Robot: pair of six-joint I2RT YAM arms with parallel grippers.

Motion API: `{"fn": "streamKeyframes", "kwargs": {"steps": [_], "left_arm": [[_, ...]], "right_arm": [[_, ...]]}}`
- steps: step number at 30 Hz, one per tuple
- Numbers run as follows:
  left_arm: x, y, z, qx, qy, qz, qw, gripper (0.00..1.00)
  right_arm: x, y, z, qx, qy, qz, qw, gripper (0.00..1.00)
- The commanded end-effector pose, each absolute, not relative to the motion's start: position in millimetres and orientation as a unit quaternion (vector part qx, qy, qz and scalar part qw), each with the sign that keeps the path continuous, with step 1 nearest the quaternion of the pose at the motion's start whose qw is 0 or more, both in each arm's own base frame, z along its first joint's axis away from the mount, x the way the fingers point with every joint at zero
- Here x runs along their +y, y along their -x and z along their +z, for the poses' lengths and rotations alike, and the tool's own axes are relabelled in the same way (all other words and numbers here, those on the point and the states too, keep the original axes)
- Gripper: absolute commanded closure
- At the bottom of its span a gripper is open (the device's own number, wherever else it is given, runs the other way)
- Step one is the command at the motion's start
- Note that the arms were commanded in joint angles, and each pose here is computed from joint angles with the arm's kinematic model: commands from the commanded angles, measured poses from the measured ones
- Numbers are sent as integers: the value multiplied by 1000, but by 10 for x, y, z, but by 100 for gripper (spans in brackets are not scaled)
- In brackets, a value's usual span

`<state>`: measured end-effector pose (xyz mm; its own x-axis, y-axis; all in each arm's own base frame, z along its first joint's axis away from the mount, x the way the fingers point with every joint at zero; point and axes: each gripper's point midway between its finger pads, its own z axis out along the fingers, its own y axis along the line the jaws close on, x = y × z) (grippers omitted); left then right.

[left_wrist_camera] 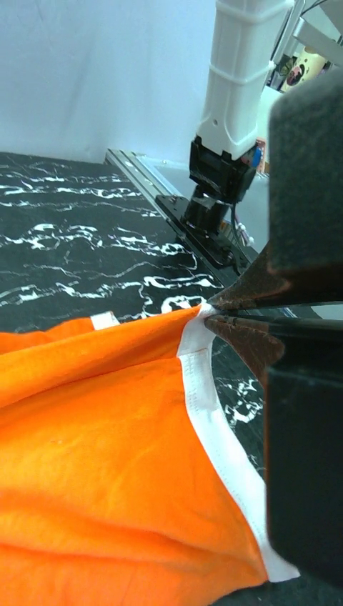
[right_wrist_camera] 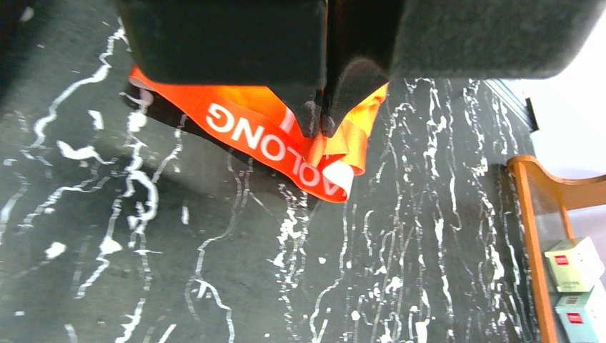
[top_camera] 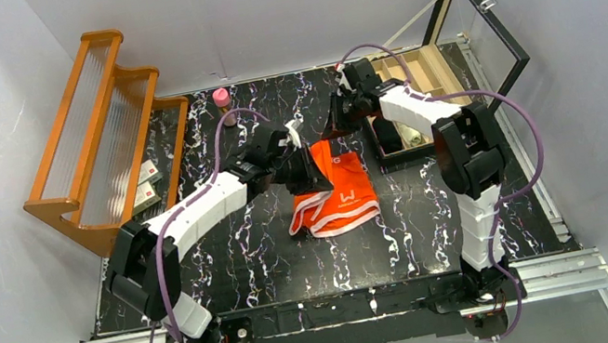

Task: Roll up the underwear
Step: Fold the underwear at the center of the board.

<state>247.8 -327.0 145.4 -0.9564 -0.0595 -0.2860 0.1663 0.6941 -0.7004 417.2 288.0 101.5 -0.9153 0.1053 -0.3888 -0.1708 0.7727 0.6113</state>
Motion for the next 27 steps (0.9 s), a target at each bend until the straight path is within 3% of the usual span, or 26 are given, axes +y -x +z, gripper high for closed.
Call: {"fn": "streamKeyframes", "kwargs": {"steps": [1, 10, 18, 27], "left_arm": [[-3503, -2532, 1688, 893, -28, -427, 140, 100], [-3749, -2391, 1416, 898, -59, -427, 93, 100], [-4342, -2214, 1302, 884, -83, -454, 74, 100], [-4475, -2170, 861, 896, -76, -433, 66, 100]], "right_arm": [[2637, -4214, 1124, 920, 44, 315, 231, 99], [2336, -4218, 901, 938, 46, 253, 232, 99], [2022, -4177, 849, 951, 59, 171, 249, 99], [1842, -4088, 610, 962, 59, 125, 235, 99]]}}
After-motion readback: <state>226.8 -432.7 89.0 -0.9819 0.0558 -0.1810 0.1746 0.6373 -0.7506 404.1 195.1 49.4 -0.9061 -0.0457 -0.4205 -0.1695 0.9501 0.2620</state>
